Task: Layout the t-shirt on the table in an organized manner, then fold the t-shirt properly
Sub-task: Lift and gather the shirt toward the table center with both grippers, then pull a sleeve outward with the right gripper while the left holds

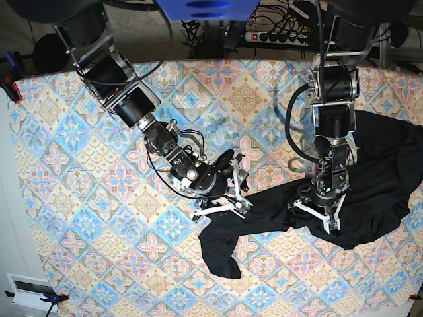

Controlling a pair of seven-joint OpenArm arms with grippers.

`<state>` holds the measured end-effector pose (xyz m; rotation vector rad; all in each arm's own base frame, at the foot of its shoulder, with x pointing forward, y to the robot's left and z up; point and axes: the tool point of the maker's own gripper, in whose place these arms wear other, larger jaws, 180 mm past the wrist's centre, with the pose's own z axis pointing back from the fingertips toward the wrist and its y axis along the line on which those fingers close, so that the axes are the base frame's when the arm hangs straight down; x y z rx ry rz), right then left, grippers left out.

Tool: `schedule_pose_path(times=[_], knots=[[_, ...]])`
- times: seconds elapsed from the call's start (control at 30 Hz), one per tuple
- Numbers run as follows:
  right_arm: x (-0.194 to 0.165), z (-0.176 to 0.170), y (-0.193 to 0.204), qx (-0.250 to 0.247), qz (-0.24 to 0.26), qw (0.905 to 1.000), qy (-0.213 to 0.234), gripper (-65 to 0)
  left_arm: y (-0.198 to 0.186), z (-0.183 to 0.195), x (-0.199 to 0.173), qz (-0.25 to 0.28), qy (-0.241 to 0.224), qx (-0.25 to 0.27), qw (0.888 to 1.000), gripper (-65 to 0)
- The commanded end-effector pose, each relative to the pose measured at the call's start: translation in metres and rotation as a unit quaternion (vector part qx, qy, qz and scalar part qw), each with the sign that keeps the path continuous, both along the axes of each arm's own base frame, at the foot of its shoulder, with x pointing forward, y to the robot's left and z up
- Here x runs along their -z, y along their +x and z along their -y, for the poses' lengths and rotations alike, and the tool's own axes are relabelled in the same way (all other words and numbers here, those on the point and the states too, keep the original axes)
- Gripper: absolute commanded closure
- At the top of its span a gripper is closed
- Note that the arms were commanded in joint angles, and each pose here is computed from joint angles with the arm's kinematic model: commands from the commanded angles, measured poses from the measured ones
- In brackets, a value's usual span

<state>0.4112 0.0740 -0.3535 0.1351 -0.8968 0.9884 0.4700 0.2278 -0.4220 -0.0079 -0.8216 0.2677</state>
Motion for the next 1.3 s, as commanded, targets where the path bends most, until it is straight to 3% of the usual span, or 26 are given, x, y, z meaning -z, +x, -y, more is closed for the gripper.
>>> schedule_pose_path(times=[0.0,0.03,0.07,0.23,0.47,0.57,0.73,0.83,0.9,0.97,1.03,1.27], knots=[[-0.025,-0.008,0.013,-0.002,0.03,0.9994,0.018,-35.5,0.004,0.009,-0.003,-0.008,-0.017,0.007,1.0,-7.3],[-0.025,-0.007,0.013,-0.002,0.03,0.9994,0.017,-35.5,0.006,0.015,-0.005,-0.004,-0.02,0.01,1.0,-0.8],[-0.025,-0.003,0.015,0.001,0.031,0.9994,0.016,-35.5,0.01,0.029,-0.01,0.006,-0.027,0.018,0.999,0.0],[-0.035,0.034,0.035,0.05,0.041,0.9975,0.027,-35.4,0.013,0.093,-0.034,0.029,-0.007,0.107,0.994,0.0],[-0.038,0.117,0.048,0.121,0.055,0.9912,0.01,-35.4,-0.018,0.222,-0.051,0.036,-0.03,0.236,0.971,0.0],[-0.04,0.143,0.05,0.143,0.06,0.9879,0.006,-35.4,-0.048,0.272,-0.056,0.032,-0.036,0.296,0.954,0.0],[-0.051,0.195,0.056,0.183,0.076,0.9801,-0.012,-35.4,-0.128,0.344,-0.05,0.008,-0.032,0.412,0.911,0.0],[-0.054,0.203,0.055,0.177,0.081,0.9807,-0.022,-35.4,-0.179,0.365,-0.043,-0.024,-0.038,0.458,0.888,0.0],[-0.054,0.199,0.053,0.162,0.079,0.9833,-0.025,-35.4,-0.204,0.361,-0.036,-0.049,-0.037,0.471,0.88,0.0],[-0.052,0.196,0.051,0.149,0.075,0.9856,-0.028,-35.4,-0.215,0.348,-0.028,-0.059,-0.032,0.472,0.879,0.0],[-0.047,0.193,0.047,0.13,0.065,0.9888,-0.034,-35.4,-0.214,0.323,-0.019,-0.069,-0.018,0.458,0.886,0.0],[-0.013,0.168,0.037,0.102,0.013,0.9941,-0.032,-35.4,-0.174,0.227,-0.029,-0.054,-0.005,0.337,0.94,-0.2]])
